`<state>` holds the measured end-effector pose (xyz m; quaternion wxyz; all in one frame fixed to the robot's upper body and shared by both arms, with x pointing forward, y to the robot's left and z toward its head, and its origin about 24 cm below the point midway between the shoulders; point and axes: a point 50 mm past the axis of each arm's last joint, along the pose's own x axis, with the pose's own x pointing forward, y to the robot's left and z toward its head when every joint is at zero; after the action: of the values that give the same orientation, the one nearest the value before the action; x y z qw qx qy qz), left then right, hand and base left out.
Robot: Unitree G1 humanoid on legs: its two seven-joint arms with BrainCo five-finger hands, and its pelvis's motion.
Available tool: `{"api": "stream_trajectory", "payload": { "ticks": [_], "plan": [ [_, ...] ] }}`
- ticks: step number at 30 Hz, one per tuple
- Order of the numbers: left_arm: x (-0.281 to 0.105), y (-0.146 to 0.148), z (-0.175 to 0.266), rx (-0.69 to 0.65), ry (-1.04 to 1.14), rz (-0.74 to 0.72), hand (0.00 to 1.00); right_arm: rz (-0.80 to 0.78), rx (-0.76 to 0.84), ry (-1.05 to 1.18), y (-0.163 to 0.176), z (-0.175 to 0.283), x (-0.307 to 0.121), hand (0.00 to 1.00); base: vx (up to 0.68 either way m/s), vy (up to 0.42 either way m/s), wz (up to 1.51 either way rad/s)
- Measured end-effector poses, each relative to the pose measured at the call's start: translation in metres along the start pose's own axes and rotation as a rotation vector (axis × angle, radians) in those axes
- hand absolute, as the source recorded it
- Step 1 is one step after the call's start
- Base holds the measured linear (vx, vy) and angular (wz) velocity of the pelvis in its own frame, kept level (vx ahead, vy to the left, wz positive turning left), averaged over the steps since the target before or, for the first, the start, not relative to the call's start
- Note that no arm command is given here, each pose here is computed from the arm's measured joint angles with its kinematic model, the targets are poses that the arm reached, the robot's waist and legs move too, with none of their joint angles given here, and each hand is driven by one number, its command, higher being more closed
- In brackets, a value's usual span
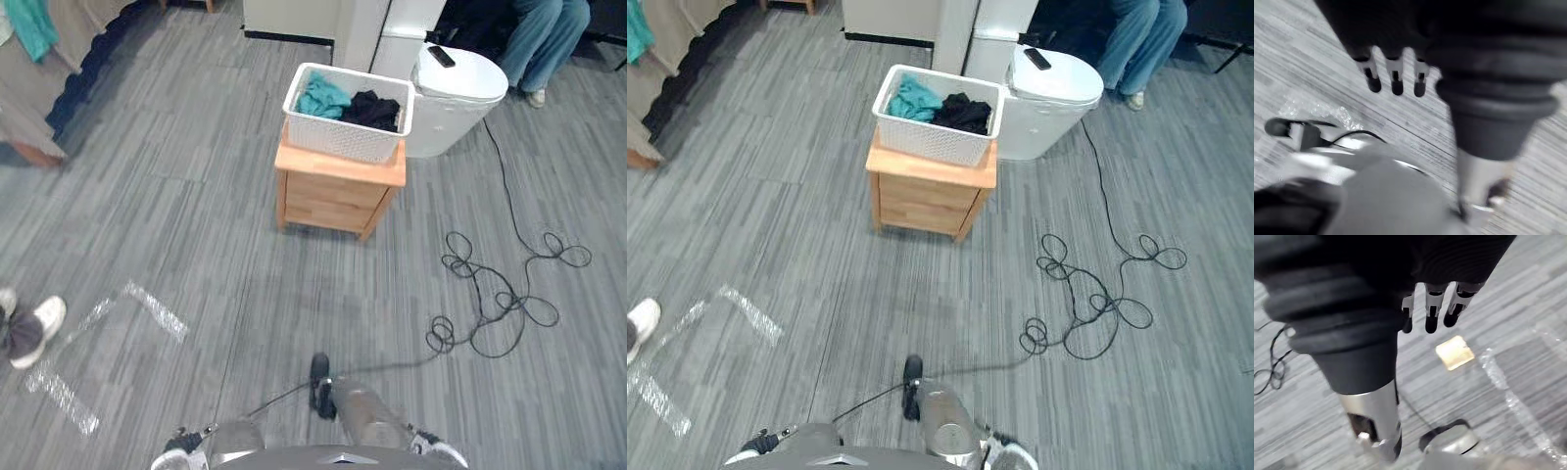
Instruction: Pick up the laundry basket with both hands and put the clothes into the washing machine.
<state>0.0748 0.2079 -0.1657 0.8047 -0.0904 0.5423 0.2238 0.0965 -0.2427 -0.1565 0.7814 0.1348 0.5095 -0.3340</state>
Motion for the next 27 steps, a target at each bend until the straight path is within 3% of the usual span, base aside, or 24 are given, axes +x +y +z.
{"api": "stream_trajectory", "payload": {
  "ticks": [6,8,13,16,21,27],
  "plan": [
    [0.002,-0.004,0.028,0.012,-0.098,-0.024,0.00,0.076,-0.026,-0.198,0.041,0.066,-0.003,0.00,0.59,-0.121,-0.58],
    [0.001,-0.010,0.019,-0.002,-0.076,-0.027,0.00,0.070,-0.032,-0.236,0.038,0.077,-0.004,0.00,0.44,0.115,-0.40],
    [-0.005,0.015,-0.025,-0.004,0.070,0.057,0.00,0.050,-0.076,-0.245,0.028,0.066,-0.004,0.00,0.55,0.284,-0.68],
    [-0.001,0.028,-0.011,0.036,0.050,0.088,0.00,0.108,-0.039,-0.208,0.050,0.052,-0.008,0.00,0.49,0.237,-0.42],
    [0.005,0.014,0.024,0.103,-0.049,0.051,0.00,0.136,-0.068,-0.196,0.059,0.044,-0.010,0.00,0.36,0.104,-0.17],
    [0.006,0.007,0.051,0.076,-0.128,0.048,0.00,0.109,-0.047,-0.276,0.053,0.057,-0.015,0.00,0.18,-0.220,0.10]
  ]
}}
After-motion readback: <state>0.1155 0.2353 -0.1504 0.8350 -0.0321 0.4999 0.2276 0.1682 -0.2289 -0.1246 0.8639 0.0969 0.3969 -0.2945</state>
